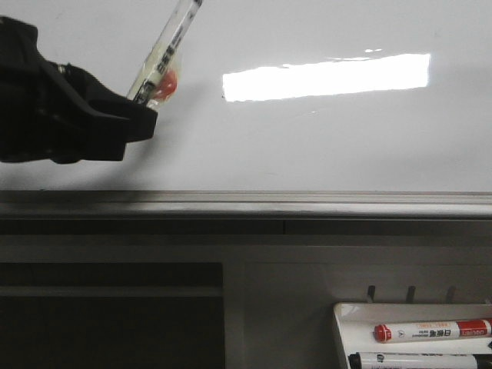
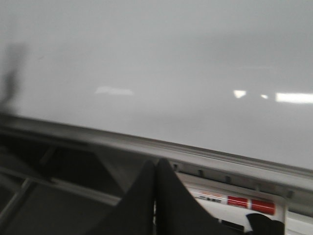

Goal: Write number 2 on whiteboard

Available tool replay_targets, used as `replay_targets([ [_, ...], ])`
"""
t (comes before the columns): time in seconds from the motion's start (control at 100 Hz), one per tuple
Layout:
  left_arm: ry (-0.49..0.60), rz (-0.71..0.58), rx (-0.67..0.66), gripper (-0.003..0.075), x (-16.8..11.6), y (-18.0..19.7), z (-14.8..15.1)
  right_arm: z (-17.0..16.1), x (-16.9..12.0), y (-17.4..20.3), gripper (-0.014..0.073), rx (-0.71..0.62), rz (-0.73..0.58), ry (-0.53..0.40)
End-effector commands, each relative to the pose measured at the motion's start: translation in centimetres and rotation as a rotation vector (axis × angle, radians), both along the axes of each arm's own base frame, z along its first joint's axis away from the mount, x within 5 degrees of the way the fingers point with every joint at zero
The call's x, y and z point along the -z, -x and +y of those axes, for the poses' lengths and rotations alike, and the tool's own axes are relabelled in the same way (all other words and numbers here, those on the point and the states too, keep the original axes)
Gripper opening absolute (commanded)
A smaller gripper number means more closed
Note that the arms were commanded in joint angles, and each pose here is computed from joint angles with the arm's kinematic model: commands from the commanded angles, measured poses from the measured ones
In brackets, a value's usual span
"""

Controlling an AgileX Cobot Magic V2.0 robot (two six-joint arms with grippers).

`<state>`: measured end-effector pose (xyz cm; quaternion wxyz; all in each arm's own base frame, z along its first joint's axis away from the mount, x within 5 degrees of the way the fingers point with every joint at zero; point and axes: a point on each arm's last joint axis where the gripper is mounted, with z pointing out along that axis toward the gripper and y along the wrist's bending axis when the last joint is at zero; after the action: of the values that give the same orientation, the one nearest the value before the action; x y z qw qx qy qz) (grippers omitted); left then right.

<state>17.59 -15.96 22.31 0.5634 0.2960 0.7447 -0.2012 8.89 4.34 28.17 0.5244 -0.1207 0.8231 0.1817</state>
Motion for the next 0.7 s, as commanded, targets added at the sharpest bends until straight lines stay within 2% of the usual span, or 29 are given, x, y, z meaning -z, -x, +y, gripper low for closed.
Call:
replay_targets([
  [0.0, -0.009, -0.2, 0.129, -0.002, -3.0, 1.1, -0.2, 1.3, -2.2, -0.6, -0.0059, -0.132, -0.078, 0.053],
  [0.11, -0.111, -0.307, 0.222, -0.002, -4.1, 2.4, 0.3, 3.4, -3.1, -1.5, 0.0006, -0.283, -0.089, 0.123],
  [0.18, -0.208, -0.385, 0.279, -0.002, -4.6, 3.2, 0.7, 4.8, -3.7, -2.0, 0.0117, -0.365, -0.088, 0.15],
  [0.29, -0.343, -0.46, 0.322, -0.002, -4.9, 4.0, 1.5, 7.2, -4.3, -2.6, 0.0365, -0.51, -0.121, 0.23],
  [0.33, -0.376, -0.479, 0.328, -0.002, -5.0, 4.2, 1.7, 7.9, -4.4, -2.7, 0.0409, -0.554, -0.138, 0.257],
  [0.46, -0.429, -0.53, 0.338, -0.002, -5.4, 4.6, 2.2, 10.3, -4.5, -3.1, 0.0417, -0.682, -0.25, 0.363],
  [0.69, -0.424, -0.545, 0.346, -0.002, -5.5, 4.7, 2.2, 12.4, -4.6, -4.7, 0.0417, -0.656, -0.339, 0.369],
])
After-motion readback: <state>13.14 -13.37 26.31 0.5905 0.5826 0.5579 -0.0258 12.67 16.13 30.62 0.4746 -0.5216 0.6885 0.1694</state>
